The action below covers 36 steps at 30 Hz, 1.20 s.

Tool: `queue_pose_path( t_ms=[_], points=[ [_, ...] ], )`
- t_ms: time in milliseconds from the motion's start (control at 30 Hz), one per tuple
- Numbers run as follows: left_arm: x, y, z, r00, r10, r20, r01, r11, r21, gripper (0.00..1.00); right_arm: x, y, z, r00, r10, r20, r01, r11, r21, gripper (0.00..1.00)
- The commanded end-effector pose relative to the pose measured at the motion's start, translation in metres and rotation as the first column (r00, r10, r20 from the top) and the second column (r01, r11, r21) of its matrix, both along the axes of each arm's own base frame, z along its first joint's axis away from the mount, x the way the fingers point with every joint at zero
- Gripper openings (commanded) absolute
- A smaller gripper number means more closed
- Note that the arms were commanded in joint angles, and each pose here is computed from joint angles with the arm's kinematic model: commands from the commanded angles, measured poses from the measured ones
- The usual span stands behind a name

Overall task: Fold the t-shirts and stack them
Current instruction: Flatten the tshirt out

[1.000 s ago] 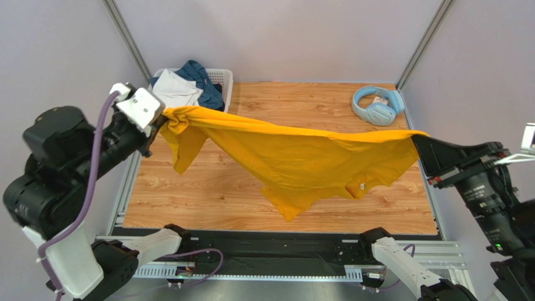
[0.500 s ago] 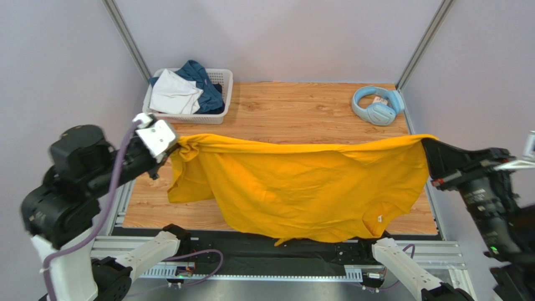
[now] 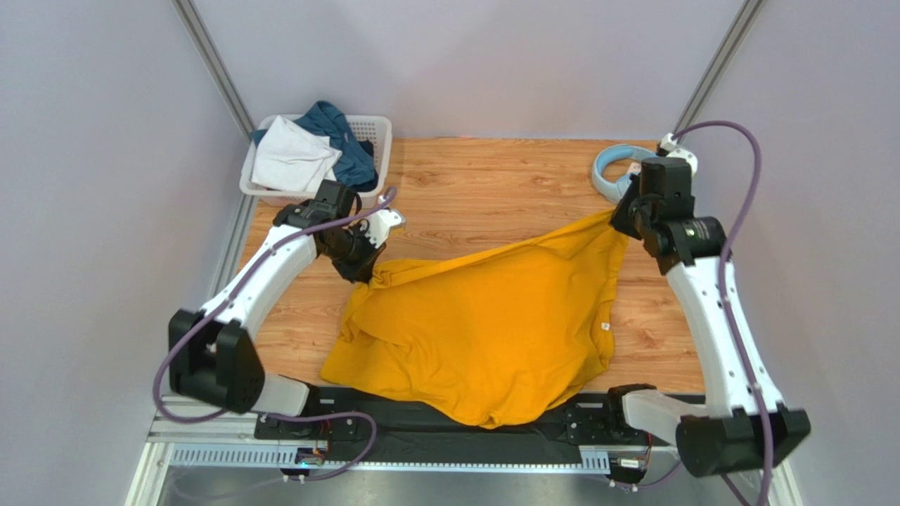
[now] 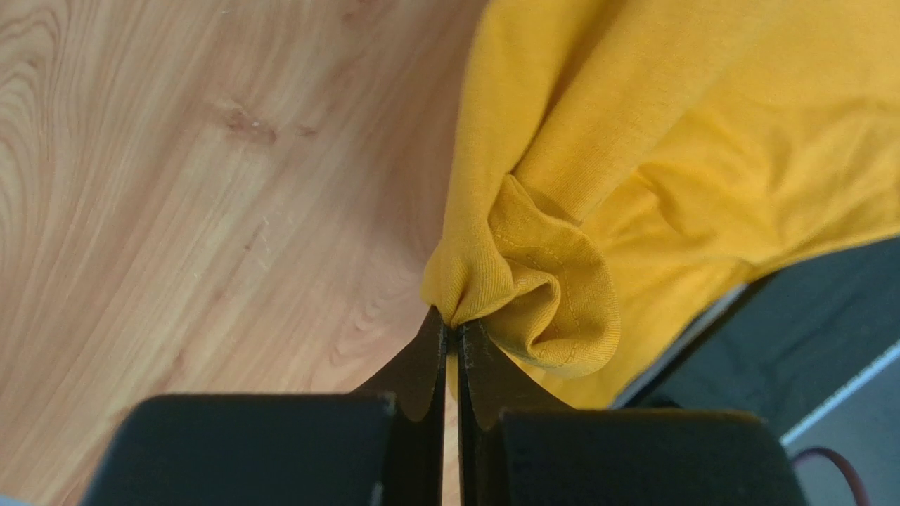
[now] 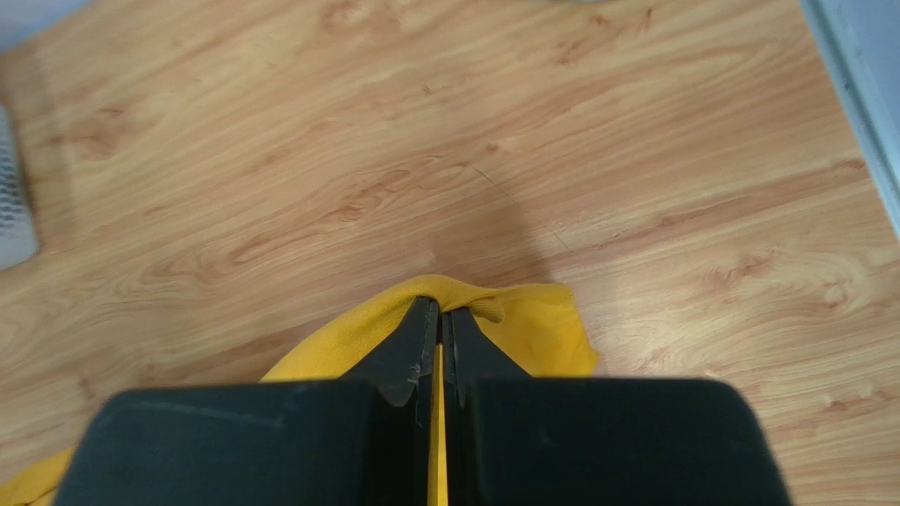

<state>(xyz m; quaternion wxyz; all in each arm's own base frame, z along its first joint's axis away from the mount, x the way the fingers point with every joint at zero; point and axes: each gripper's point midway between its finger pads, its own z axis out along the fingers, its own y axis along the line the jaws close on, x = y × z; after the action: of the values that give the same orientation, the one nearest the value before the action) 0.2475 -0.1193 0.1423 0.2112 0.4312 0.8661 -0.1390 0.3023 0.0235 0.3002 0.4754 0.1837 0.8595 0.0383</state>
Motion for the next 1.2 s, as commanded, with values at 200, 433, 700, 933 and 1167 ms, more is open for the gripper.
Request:
queue_pose_path(
  t_ms=[200,433,700,933,1167],
  points=[
    [0.13,0.034,-0.01,0.975,0.21,0.076,-0.207,0.977,-0.046,0.0,0.125,0.017,-0.062,0.999,0.024,-0.044,-0.018,0.99,0.137,0.0],
    [0.144,0.046,-0.023,0.966,0.248,0.068,-0.25,0.968,0.027,0.93,0.168,0.031,-0.077,0.994,0.072,-0.087,-0.055,0.983,0.177,0.24],
    [0.126,0.055,0.074,0.895,0.253,0.369,-0.248,0.967,-0.061,1.0,0.158,0.031,-0.051,0.993,0.068,-0.093,-0.056,0.99,0.131,0.68],
    [0.059,0.005,0.078,0.966,0.089,0.242,-0.057,0.989,-0.139,1.0,0.084,0.062,-0.042,0.982,0.162,-0.102,-0.134,0.962,0.237,0.5],
    [0.028,-0.011,-0.008,0.998,-0.047,0.032,0.048,0.998,-0.038,1.0,-0.024,0.098,-0.115,0.905,0.32,-0.28,-0.213,0.911,0.354,0.36]
  ],
)
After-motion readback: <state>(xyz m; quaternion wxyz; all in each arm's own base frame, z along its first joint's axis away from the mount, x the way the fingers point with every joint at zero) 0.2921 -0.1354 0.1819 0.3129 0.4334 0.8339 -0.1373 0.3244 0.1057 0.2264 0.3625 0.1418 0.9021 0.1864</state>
